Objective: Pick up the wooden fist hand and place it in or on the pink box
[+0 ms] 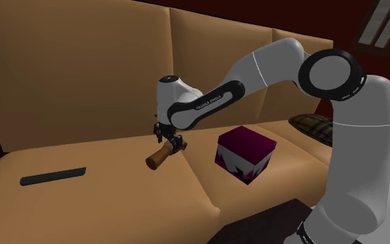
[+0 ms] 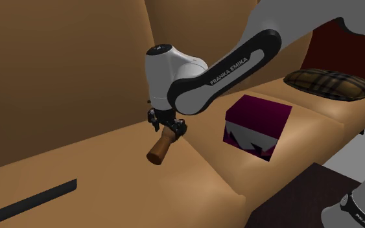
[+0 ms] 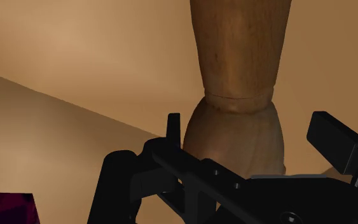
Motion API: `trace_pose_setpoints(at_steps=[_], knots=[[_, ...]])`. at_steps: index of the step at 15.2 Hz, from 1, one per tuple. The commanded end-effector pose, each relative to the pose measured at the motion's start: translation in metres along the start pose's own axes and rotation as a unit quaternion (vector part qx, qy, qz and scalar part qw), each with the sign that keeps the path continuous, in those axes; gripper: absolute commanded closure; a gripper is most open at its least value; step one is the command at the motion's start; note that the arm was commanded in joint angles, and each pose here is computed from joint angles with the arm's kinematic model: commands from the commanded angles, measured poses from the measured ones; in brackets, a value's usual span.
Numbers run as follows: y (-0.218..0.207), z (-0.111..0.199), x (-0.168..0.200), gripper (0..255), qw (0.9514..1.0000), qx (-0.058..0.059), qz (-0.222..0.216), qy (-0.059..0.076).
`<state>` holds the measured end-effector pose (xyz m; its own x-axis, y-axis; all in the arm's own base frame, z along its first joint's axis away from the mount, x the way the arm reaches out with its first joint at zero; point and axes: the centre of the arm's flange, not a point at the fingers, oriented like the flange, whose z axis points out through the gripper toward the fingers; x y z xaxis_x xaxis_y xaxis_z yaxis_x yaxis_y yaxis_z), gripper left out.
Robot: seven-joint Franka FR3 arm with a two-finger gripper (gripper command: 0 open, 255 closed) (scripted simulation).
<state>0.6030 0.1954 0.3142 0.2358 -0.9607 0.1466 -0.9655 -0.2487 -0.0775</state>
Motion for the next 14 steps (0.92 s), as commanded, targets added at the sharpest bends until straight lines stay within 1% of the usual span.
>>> trace_pose_setpoints(at_steps=[1, 4, 12, 13, 14], knots=[[0.0, 0.011, 0.002, 0, 1.0, 0.0, 0.002, 0.0], [0.0, 0.03, 0.002, 0, 1.0, 0.0, 0.002, 0.0], [0.0, 0.03, 0.002, 0, 1.0, 0.0, 0.002, 0.0], [0.0, 0.03, 0.002, 255, 1.0, 0.0, 0.002, 0.0], [0.0, 0.03, 0.002, 255, 1.0, 0.0, 0.002, 0.0]])
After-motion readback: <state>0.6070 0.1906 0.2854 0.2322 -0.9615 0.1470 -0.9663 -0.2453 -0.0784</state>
